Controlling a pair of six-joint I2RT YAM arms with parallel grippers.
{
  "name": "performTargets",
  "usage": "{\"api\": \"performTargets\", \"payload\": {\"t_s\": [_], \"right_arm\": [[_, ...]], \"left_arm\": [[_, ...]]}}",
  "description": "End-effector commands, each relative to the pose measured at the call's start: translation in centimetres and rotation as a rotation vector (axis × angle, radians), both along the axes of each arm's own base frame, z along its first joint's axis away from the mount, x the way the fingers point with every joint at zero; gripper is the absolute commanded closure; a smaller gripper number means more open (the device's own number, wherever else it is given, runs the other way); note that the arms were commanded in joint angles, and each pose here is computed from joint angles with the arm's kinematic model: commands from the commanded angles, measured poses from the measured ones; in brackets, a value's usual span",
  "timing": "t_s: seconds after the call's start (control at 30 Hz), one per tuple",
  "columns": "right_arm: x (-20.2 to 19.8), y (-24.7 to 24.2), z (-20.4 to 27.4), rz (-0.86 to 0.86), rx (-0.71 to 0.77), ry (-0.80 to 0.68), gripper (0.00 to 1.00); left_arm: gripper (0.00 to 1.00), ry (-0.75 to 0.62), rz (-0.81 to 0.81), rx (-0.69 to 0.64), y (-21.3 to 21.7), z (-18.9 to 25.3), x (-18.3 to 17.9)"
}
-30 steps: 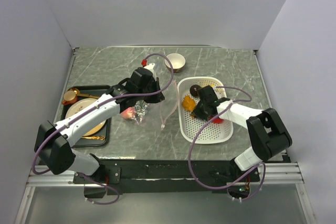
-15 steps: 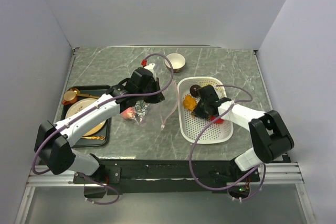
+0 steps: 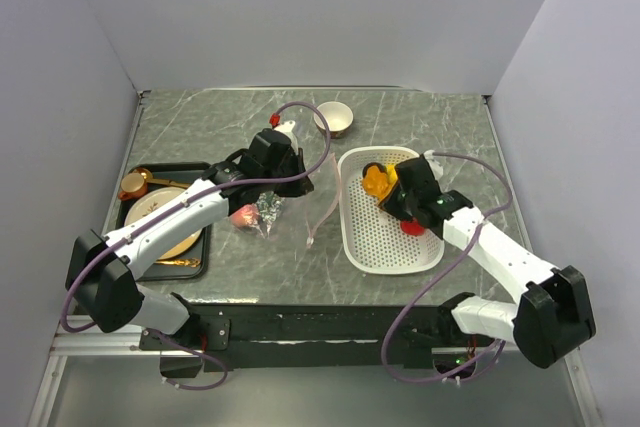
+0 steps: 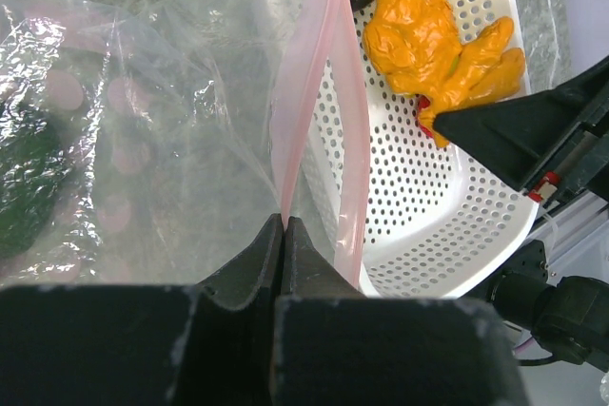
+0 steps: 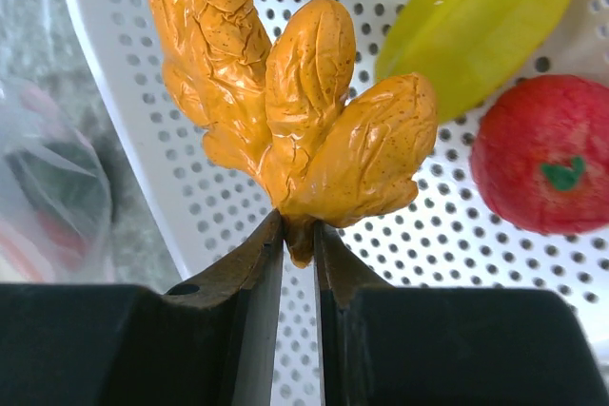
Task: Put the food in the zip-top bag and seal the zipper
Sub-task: Pick up the fake vegetable from the bin, then place the fake vegetable in the zipper food storage bag.
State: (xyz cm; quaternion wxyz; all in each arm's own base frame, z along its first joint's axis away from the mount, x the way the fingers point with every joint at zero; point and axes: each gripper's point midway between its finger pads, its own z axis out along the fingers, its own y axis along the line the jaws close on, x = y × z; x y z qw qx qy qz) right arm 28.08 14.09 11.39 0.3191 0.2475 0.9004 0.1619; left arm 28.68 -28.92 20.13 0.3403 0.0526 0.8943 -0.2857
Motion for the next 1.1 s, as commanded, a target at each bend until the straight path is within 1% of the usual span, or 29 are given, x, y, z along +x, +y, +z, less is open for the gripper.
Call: {"api": "performTargets", "payload": {"t_s": [0.0,0.13,0.2,0.3,0.4,0.53,0.77,0.87,0.97,1.07], "right_arm": [[0.3,-0.3,3.9,0.065,-0.044,-0.084,1.00],[0.2,0.5,7.2,0.117,0.001,-0.162,1.00],[0.0,1.4,9.2,0.192,0.020,-0.207,1.00],[-0.2,1.8,10.6,0.243,0.014,-0.208,1.00],[-0.5,3.0,11.6,0.317,0.043,-0.228,1.00],[-1.0,4.0,12.0,0.379,0.036,-0.213,1.00],[-1.5,6.0,11.9,0.497,-0.044,-0.163,1.00],[-1.8,6.4,11.3,0.519,-0.072,-0.113,1.00],[-2.3,6.2,10.0,0.531,-0.102,-0.024,1.00],[-2.4,6.4,9.5,0.544,-0.112,0.002,1.00]], "left_arm": [[0.99,-0.031,-0.019,-0.026,-0.7,1.1,0.5],[0.99,-0.029,-0.024,-0.035,-1.0,1.2,0.5],[0.99,-0.026,-0.021,-0.035,-1.0,1.1,0.6],[0.99,-0.025,-0.024,-0.039,-1.1,1.0,0.5],[0.99,-0.027,-0.027,-0.035,-1.2,1.1,0.6],[0.99,-0.035,-0.025,-0.026,-1.1,1.1,0.8],[0.99,-0.032,-0.024,0.002,-1.1,0.7,1.2],[0.99,-0.034,-0.021,-0.004,-1.1,0.8,1.2],[0.99,-0.041,-0.012,-0.007,-1.0,1.1,1.3],[0.99,-0.040,-0.008,-0.002,-0.9,0.9,1.3]]}}
